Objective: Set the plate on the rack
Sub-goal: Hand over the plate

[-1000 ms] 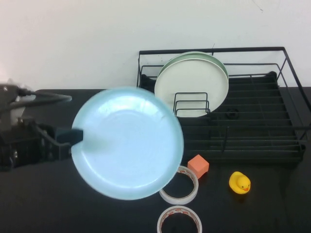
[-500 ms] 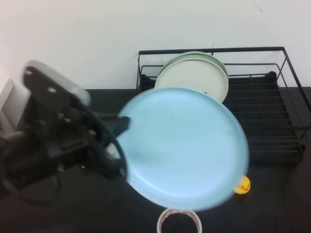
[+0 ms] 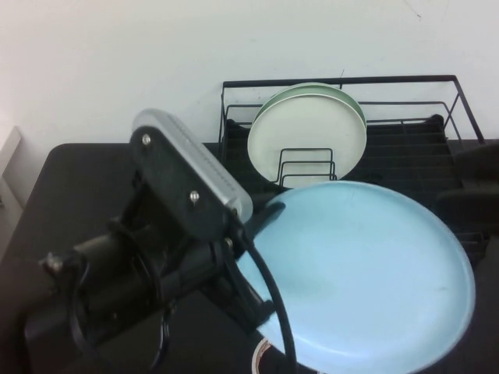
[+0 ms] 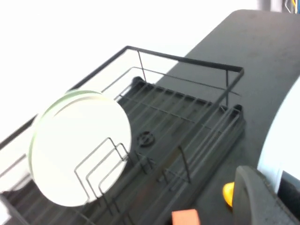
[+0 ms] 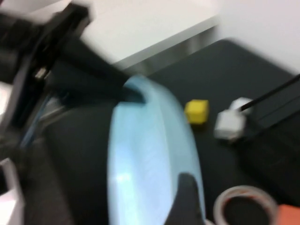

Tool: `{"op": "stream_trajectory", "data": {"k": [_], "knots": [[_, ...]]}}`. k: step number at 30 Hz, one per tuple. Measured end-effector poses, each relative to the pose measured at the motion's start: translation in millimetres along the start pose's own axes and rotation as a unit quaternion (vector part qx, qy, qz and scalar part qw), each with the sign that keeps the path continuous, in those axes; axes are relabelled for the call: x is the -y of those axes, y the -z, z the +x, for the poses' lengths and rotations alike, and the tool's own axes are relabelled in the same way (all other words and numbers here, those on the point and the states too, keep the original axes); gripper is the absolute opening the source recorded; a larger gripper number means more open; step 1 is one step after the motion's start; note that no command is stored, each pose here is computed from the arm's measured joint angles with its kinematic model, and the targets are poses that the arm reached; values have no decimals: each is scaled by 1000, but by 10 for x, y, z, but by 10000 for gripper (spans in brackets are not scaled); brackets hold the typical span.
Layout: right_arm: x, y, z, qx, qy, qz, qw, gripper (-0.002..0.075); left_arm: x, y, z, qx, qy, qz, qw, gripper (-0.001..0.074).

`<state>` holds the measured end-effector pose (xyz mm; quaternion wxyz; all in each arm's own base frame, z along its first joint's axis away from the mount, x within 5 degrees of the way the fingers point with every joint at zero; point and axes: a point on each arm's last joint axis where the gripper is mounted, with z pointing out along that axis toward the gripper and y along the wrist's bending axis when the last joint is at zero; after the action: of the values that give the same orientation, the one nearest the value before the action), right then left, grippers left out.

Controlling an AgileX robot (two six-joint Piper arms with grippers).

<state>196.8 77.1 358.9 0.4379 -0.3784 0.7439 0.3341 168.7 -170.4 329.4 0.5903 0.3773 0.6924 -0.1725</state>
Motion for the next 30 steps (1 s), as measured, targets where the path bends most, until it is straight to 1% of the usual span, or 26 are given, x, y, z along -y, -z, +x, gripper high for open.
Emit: {"op": "stream_trajectory", "data": {"k": [2, 5, 10, 14, 21, 24, 27, 28, 30], "knots": [[31, -60, 49, -16, -8, -33, 999, 533, -19, 4, -42, 4, -3, -8, 1000, 6], [66, -137, 97, -30, -18, -62, 997, 526, -41, 9, -101, 11, -6, -15, 1000, 11], [-23, -265, 129, -58, 6, -99, 993, 522, -78, 16, -145, 14, -22, -31, 999, 22], [-120, -332, 130, -69, 22, -125, 990, 521, -79, 15, -184, 21, -8, -27, 999, 8], [-77, -350, 118, -63, 26, -98, 993, 522, -66, 10, -189, 22, -6, -23, 999, 6], [-73, -351, 117, -63, 26, -96, 993, 519, -34, 10, -201, 28, -7, -5, 1000, 6], [-67, -352, 115, -62, 26, -92, 993, 471, 6, 12, -216, 37, -8, 17, 999, 6], [-66, -353, 115, -62, 26, -92, 994, 431, 16, 12, -220, 39, -8, 22, 999, 5], [-58, -354, 113, -60, 26, -87, 994, 312, 32, 14, -226, 42, -8, 31, 999, 5]]}}
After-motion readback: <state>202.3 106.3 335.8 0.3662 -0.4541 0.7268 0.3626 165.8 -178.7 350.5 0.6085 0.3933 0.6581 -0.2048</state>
